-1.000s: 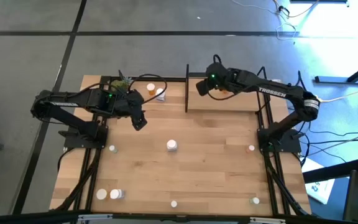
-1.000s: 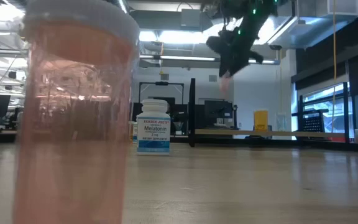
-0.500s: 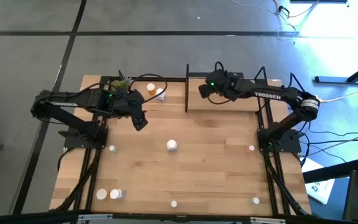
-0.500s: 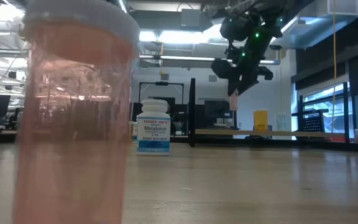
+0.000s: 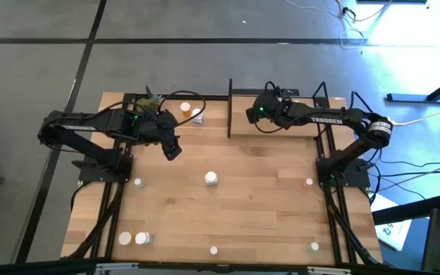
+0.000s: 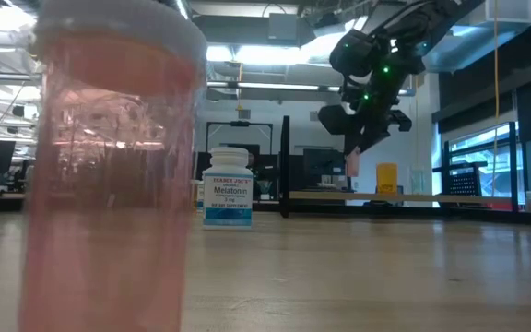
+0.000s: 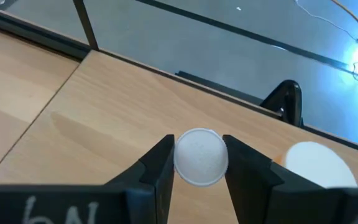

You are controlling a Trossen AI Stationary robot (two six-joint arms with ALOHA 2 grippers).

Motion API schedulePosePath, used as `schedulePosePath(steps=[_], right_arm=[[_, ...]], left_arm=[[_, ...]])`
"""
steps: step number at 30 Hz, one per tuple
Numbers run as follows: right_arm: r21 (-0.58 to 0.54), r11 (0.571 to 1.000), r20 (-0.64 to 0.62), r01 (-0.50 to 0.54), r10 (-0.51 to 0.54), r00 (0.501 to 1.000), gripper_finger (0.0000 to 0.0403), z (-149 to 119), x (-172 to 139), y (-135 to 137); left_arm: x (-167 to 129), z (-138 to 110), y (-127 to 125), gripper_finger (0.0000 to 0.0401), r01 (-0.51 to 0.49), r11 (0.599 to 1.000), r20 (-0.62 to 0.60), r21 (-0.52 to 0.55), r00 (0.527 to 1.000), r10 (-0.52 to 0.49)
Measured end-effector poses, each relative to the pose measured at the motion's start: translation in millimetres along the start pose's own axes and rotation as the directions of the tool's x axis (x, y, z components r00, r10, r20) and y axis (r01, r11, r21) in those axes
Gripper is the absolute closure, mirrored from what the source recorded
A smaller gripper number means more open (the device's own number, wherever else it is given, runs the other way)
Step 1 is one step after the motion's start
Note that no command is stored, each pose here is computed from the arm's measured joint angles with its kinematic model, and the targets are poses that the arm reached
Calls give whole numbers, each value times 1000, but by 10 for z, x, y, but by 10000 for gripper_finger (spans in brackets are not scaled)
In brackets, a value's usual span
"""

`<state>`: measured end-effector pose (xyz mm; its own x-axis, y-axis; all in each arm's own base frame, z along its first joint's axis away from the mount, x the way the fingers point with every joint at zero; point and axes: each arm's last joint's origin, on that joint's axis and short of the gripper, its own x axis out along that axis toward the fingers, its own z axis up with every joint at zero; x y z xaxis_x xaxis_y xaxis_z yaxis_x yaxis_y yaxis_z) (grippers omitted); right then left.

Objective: Pick and place medicine bottles onto shelf by color
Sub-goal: Put the top left pink pill bottle on the shelf

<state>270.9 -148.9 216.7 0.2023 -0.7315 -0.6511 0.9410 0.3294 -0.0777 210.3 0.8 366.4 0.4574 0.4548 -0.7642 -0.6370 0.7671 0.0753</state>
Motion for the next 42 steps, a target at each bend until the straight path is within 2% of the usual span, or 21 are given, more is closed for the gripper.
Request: schedulePosePath(steps=[8,25,42], right_arm=[[-51,999,-2,2,-2,1000,278,-63,90,34],[-74,997,-26,15,-17,999,278,-147,229,97],[-89,996,-24,19,-21,999,278,-146,232,96]], left_arm=[[0,0,0,202,0,1000,0,0,1000,0],[0,2,-1,202,1,1000,2,-1,1000,-1],[0,2,-1,202,1,1000,2,2,1000,-1]])
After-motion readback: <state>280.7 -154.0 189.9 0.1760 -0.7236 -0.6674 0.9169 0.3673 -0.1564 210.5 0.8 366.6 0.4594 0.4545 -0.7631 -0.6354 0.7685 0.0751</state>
